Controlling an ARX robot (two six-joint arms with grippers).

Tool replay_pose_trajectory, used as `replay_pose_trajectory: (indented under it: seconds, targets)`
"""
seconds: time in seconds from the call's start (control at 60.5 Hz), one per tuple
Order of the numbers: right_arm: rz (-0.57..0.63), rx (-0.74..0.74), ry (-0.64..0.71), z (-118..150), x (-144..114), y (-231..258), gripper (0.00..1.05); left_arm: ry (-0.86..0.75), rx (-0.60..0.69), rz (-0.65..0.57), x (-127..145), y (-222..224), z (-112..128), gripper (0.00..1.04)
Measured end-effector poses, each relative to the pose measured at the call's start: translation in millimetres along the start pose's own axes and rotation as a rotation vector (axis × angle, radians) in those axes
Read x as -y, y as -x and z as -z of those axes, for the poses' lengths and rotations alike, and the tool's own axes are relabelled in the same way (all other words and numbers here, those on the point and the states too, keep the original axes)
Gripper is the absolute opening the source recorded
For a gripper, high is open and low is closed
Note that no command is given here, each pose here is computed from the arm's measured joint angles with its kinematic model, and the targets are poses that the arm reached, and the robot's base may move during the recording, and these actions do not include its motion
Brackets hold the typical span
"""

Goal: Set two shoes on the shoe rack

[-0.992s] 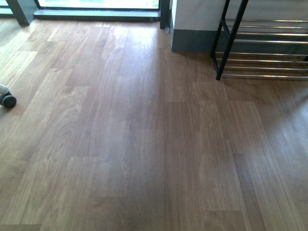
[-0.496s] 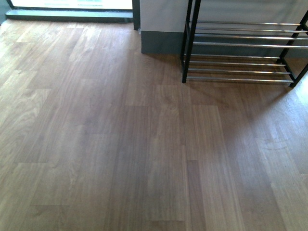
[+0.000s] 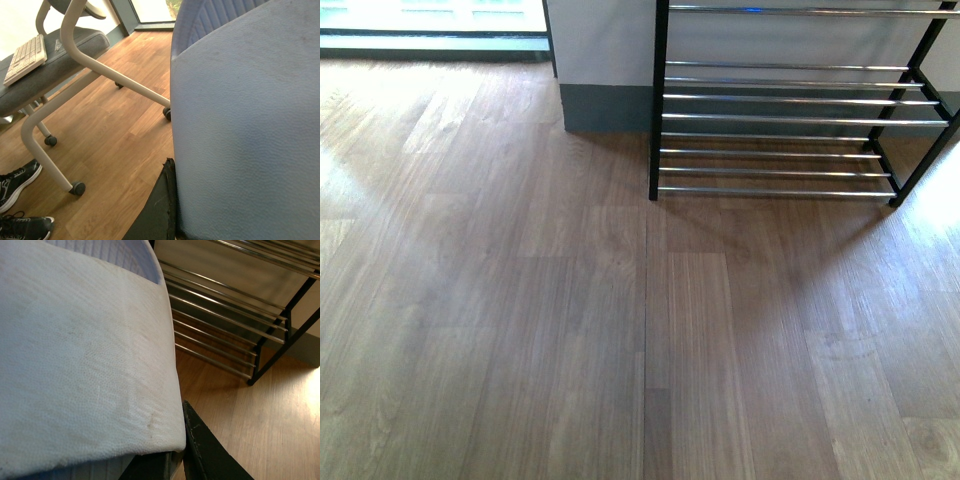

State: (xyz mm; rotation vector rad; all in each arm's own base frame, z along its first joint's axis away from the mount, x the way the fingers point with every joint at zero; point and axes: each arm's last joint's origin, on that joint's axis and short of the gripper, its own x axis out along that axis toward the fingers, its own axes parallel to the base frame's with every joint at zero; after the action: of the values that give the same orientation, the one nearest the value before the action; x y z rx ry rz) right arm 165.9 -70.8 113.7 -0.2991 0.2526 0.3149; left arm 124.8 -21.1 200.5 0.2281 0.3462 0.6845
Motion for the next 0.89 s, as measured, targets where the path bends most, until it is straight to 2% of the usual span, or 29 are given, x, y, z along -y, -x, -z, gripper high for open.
replay_pose_trajectory:
  seconds: [0.893]
  targets:
    - [-0.003, 0.001, 0.001, -0.2, -0.2, -0.3, 0.01, 0.001, 0.0, -0.001, -0.1, 0.0, 0.1, 0.02]
